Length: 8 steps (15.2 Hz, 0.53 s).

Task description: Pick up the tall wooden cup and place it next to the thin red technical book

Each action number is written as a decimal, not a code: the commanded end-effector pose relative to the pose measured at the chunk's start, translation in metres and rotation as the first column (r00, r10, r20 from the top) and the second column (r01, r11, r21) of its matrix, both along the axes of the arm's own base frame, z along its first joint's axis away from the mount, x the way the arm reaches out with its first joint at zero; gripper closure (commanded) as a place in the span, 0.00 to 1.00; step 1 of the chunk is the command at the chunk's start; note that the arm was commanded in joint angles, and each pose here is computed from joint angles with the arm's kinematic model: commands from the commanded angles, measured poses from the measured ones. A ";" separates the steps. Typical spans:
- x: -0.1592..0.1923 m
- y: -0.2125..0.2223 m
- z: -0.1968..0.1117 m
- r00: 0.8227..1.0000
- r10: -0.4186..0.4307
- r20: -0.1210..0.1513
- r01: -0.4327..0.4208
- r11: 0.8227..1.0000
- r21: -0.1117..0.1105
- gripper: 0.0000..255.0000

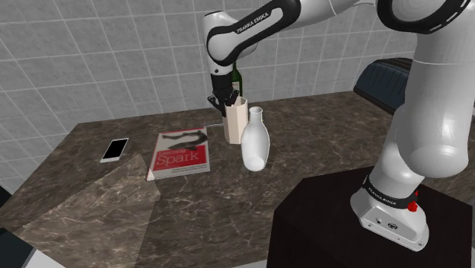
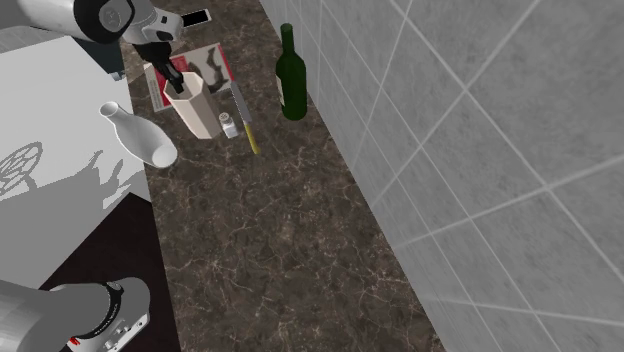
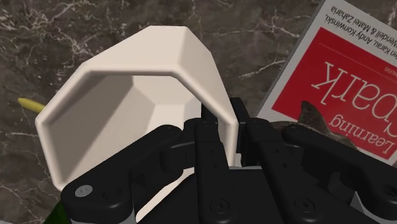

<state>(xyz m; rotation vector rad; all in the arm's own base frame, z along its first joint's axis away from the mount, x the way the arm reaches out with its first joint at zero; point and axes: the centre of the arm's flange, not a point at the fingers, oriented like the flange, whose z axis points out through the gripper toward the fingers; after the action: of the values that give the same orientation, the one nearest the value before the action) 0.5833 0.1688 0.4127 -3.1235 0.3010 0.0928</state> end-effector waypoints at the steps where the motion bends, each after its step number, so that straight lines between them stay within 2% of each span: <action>1: -0.001 0.001 -0.010 1.000 0.000 0.001 0.000 1.000 0.000 1.00; 8: -0.001 0.001 -0.012 1.000 0.000 0.001 0.000 1.000 0.000 1.00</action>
<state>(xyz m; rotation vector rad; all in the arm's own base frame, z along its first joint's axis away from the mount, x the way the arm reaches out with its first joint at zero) 0.5826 0.1696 0.3997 -3.1234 0.3013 0.0921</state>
